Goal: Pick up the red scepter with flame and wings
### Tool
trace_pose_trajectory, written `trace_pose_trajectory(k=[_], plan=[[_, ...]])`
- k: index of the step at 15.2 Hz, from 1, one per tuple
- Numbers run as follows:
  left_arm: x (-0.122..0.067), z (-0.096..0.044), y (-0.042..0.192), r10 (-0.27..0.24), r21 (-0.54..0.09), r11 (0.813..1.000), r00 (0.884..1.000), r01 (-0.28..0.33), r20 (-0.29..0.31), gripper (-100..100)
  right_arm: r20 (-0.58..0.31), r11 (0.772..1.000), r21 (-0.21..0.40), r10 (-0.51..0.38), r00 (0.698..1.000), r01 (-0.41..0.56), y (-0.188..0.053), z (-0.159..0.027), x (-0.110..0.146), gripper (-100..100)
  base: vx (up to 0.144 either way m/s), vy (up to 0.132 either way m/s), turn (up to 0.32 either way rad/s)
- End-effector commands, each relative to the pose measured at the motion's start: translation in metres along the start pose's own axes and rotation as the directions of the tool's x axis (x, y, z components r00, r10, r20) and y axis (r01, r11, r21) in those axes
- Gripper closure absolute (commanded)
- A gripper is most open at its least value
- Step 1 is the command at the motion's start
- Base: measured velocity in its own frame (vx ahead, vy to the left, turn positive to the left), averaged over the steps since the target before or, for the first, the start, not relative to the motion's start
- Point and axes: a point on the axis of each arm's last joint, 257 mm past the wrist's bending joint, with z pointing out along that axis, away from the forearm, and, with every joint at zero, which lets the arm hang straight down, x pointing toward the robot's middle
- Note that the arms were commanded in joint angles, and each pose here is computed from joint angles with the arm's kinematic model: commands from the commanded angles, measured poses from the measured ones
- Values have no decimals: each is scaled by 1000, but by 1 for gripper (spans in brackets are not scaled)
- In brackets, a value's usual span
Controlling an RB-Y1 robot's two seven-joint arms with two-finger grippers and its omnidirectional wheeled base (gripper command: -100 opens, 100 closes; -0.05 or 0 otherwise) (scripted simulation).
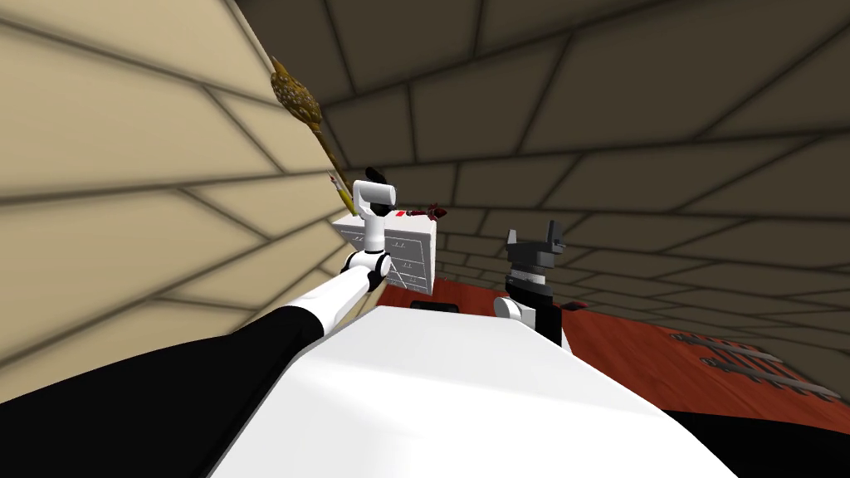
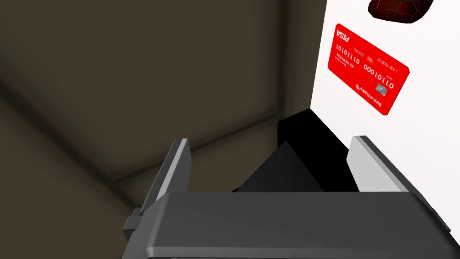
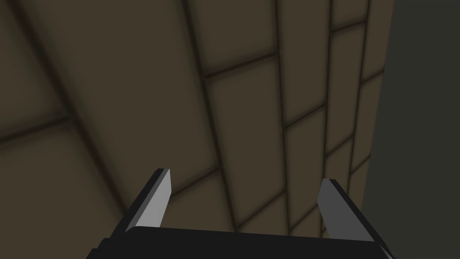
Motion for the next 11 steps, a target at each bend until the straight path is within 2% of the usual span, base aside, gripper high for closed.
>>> trace_pose_trajectory(k=[1, 2, 3, 5, 6, 8, 9, 11], plan=[[8, -2, 2, -7, -42, 999, 1000, 7, -13, -100, 0, 1000, 0, 0, 1000, 0, 0, 0, 0, 0, 22, -5, 3], [8, -2, 5, -7, -51, 999, 1000, 7, -13, -100, 0, 1000, 0, 0, 1000, 0, 0, 0, 0, 0, 18, -5, -1], [21, -6, -2, -16, -69, 998, 999, 14, -35, -100, 0, 1000, 0, 0, 1000, 0, 0, 0, 0, 0, 21, -4, 7], [21, -7, 6, -16, -100, 995, 999, 13, -35, -100, 0, 1000, 0, 0, 1000, 0, 0, 0, 0, 0, 23, -4, -1], [35, -11, 0, -24, -116, 993, 998, 17, -59, -100, 0, 1000, 0, 0, 1000, 0, 0, 0, 0, 0, 26, -6, 6], [35, -12, 9, -24, -148, 989, 998, 15, -59, -100, 0, 1000, 0, 0, 1000, 0, 0, 0, 0, 0, 25, -7, 0], [50, -16, 5, -29, -168, 986, 996, 15, -84, -100, 0, 1000, 0, 0, 1000, 0, 0, 0, 0, 0, 24, -6, 5], [50, -17, 12, -29, -194, 981, 996, 12, -84, -100, 0, 1000, 0, 0, 1000, 0, 0, 0, 0, 0, 23, -5, -1]])
